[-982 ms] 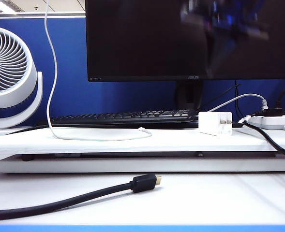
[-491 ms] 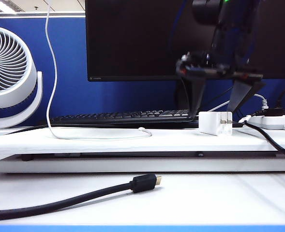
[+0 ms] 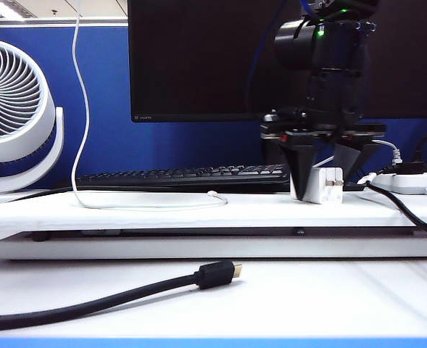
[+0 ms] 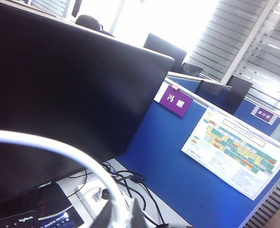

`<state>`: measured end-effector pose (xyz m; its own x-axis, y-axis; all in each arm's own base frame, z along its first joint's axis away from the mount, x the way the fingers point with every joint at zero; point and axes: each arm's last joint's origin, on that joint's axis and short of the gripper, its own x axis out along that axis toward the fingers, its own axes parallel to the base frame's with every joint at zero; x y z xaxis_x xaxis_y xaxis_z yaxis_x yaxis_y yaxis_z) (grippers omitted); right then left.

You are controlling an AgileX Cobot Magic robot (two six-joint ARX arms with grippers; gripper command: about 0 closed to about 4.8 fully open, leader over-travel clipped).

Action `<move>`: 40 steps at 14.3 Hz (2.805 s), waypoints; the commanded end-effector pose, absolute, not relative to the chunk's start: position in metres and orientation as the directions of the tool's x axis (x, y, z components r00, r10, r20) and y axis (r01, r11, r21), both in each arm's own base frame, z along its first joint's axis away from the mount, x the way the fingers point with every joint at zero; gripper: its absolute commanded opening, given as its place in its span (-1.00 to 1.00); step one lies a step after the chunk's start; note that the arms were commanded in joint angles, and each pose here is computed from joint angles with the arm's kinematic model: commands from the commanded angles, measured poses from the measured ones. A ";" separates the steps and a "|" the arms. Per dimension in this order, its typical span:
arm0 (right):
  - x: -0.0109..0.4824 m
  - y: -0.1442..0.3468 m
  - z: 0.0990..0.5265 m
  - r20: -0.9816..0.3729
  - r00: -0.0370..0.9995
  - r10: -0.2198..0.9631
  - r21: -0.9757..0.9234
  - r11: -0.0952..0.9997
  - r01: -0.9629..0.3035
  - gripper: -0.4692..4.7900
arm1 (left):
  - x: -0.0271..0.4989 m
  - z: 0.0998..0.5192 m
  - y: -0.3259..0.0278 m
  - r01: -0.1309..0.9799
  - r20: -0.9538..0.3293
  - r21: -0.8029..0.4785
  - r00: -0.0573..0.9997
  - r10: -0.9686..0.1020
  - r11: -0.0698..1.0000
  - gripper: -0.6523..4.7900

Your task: Pick up the Type-C charging cable and the charging base, insert one end of the Type-C charger into the corresponding slot on the base, and finally place the plugged-in charger back on the table.

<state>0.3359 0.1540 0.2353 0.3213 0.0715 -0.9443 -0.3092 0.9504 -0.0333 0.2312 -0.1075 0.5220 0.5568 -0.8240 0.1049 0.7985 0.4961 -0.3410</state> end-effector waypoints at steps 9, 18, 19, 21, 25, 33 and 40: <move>0.327 0.166 0.297 -0.827 0.188 0.530 0.383 0.776 -0.502 -0.83 | 0.229 0.526 -0.107 0.811 0.128 -0.317 0.550 -0.825 0.492 -0.78; 0.240 0.138 0.503 -0.075 0.194 0.978 0.268 0.207 -0.941 -0.83 | 0.218 0.550 -0.106 0.932 0.312 -0.158 0.359 -0.880 0.325 -0.78; 0.232 0.135 0.515 -0.017 0.163 0.986 0.235 0.163 -0.958 -0.83 | 0.214 0.555 -0.105 0.949 0.350 -0.114 0.314 -0.883 0.293 -0.78; 0.220 0.131 0.530 0.054 0.067 0.996 0.123 0.060 -0.991 -0.83 | 0.207 0.564 -0.104 0.972 0.397 -0.019 0.221 -0.891 0.233 -0.78; 0.218 0.131 0.533 0.067 0.022 0.998 0.086 0.016 -0.996 -0.83 | 0.204 0.566 -0.104 0.982 0.394 0.036 0.158 -0.905 0.187 -0.78; 0.201 0.180 0.526 0.051 0.633 0.773 -0.257 0.623 -0.739 -0.83 | 0.221 0.550 -0.132 0.856 0.413 -0.401 0.487 -0.769 0.327 -0.78; 0.193 0.187 0.518 -0.039 0.827 0.561 -0.208 0.805 -0.556 -0.83 | 0.240 0.522 -0.170 0.830 0.269 -0.415 0.503 -0.822 0.372 -0.78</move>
<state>0.1963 0.1900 0.5109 0.8222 0.5637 -0.0788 -0.5648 0.7908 -0.2361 0.2414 -0.1708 0.5195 0.5032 -0.8259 0.2543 0.8227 0.3676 -0.4337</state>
